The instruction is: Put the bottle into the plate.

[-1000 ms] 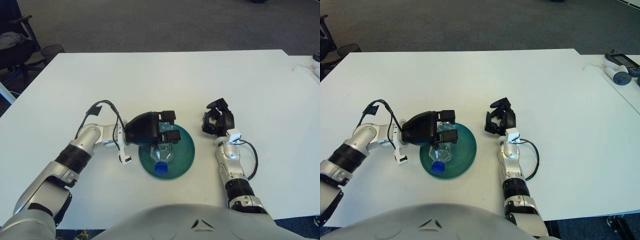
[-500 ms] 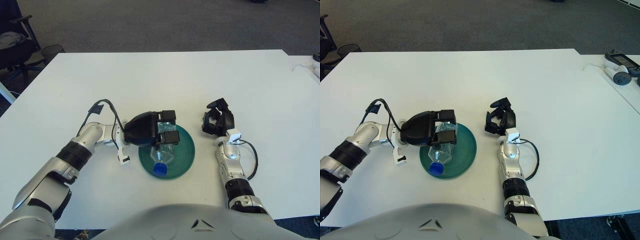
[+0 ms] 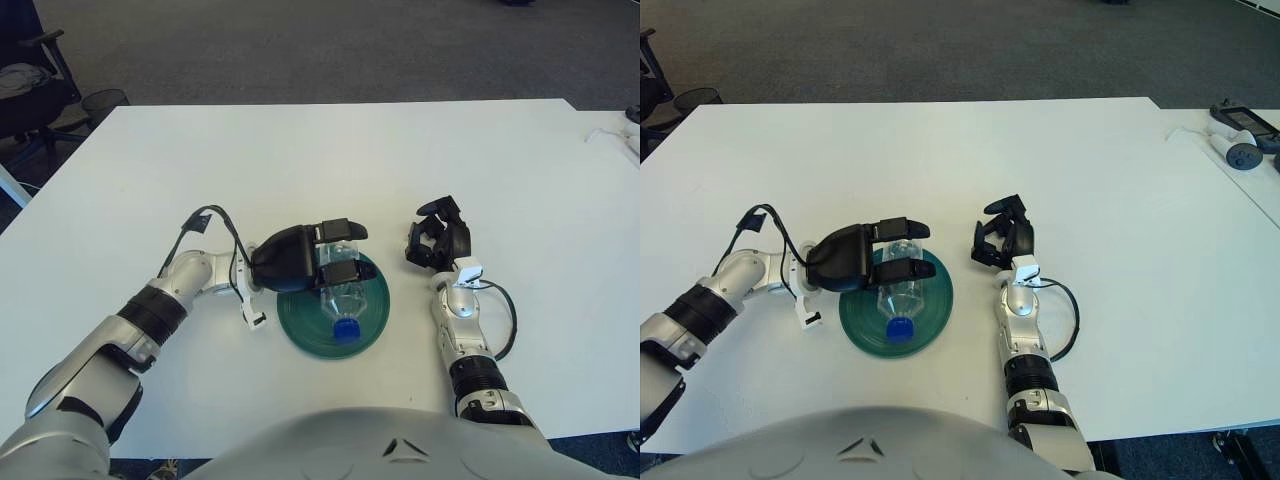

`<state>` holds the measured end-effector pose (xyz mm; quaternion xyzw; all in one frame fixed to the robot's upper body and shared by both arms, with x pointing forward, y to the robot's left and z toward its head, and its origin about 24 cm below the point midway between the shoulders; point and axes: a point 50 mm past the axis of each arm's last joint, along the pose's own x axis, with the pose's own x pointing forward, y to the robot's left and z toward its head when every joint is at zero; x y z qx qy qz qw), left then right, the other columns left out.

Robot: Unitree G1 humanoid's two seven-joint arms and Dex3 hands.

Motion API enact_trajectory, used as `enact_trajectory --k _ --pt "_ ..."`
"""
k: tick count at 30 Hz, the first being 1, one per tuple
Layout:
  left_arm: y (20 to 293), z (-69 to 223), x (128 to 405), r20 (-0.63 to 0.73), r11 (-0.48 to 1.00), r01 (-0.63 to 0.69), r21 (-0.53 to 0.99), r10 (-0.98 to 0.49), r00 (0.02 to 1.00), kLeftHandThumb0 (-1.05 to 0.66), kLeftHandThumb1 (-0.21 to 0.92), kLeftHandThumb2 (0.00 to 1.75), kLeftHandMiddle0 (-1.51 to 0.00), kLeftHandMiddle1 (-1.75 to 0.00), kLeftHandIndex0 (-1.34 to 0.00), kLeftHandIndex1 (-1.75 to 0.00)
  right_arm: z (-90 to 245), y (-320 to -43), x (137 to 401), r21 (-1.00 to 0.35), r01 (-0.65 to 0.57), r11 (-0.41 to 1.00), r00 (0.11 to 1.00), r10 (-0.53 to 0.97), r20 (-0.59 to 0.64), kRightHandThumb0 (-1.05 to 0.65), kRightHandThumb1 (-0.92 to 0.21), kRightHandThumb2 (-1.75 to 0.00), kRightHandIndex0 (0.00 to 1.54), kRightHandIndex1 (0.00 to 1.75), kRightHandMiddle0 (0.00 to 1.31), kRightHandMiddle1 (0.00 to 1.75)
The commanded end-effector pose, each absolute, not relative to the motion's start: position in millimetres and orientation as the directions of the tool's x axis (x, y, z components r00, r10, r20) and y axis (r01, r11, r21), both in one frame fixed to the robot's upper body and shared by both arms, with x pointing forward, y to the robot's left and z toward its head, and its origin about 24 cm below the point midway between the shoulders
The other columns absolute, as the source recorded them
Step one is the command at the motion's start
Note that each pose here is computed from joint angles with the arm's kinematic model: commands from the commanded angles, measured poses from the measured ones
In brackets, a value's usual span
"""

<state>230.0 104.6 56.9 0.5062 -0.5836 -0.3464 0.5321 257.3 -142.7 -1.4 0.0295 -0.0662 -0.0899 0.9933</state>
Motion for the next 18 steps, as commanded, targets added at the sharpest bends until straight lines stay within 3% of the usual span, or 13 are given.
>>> enact_trajectory --k 1,18 --pt "110.6 57.7 237.5 0.203 0.164 -0.288 0.943 -0.973 0.111 -1.0 0.92 0.98 -0.02 -0.04 0.0 -0.06 -96.8 -138.1 174.0 0.039 0.284 0.958 0.904 -0.254 -0.343 -0.01 -0.37 -1.24 0.6 1.75 0.39 1.63" --pt "111.8 57.8 240.9 0.176 0.13 -0.303 0.944 -0.976 0.131 -1.05 0.92 0.97 0.0 0.0 0.0 0.0 -97.4 -137.9 177.0 0.05 0.273 0.961 0.912 -0.242 -0.331 -0.01 -0.41 -1.2 0.58 1.7 0.31 1.73"
